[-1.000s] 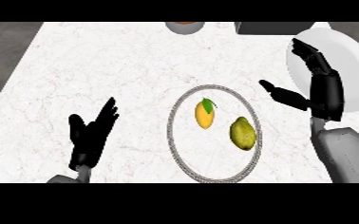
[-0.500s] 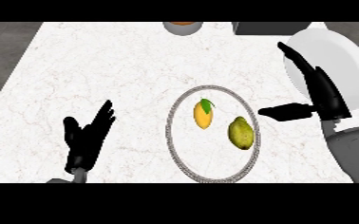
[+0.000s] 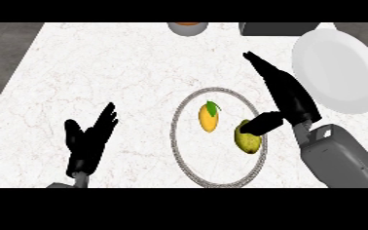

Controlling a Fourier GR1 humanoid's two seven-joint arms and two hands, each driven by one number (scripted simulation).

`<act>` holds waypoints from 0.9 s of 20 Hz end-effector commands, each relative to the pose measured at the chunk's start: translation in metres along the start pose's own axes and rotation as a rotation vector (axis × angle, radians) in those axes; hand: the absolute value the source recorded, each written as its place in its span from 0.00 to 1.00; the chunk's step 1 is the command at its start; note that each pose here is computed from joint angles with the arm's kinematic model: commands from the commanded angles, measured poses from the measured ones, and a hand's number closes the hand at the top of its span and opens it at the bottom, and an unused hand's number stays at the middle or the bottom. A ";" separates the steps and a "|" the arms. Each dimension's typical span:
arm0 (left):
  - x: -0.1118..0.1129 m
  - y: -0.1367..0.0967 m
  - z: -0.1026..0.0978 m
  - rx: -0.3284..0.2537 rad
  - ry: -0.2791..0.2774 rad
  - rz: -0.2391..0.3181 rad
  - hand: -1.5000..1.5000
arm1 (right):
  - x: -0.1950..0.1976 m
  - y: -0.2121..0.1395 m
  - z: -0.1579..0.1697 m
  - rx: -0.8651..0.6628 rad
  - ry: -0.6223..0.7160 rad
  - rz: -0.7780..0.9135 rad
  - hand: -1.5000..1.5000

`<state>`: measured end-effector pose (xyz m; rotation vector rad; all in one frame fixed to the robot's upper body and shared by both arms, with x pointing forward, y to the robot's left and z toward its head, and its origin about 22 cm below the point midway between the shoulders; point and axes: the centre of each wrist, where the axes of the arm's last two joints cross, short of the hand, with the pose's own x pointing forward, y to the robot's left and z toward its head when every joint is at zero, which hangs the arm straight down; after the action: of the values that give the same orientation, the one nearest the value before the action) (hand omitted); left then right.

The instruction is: Pick the lemon from the placemat and place it in the plate

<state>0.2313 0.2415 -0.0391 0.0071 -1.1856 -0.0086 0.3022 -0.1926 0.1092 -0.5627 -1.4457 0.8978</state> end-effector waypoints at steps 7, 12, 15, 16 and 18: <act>0.003 -0.006 0.018 -0.003 -0.013 0.007 0.50 | 0.030 0.051 -0.020 0.063 0.115 0.105 0.00; 0.009 -0.022 0.006 0.013 0.003 -0.002 0.50 | 0.037 0.077 -0.015 0.158 0.118 0.089 0.00; 0.000 0.006 0.009 -0.003 -0.011 -0.010 0.50 | 0.014 0.077 -0.018 0.151 0.128 0.050 0.00; 0.012 0.000 -0.002 -0.008 0.002 0.014 0.50 | 0.036 0.091 -0.002 0.130 0.119 0.053 0.00; 0.019 -0.002 0.006 -0.011 -0.011 -0.012 0.50 | 0.023 0.105 -0.020 0.165 0.113 0.071 0.00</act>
<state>0.2319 0.2397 -0.0321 0.0068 -1.1890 -0.0112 0.2958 -0.1228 0.0531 -0.5540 -1.2548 0.9958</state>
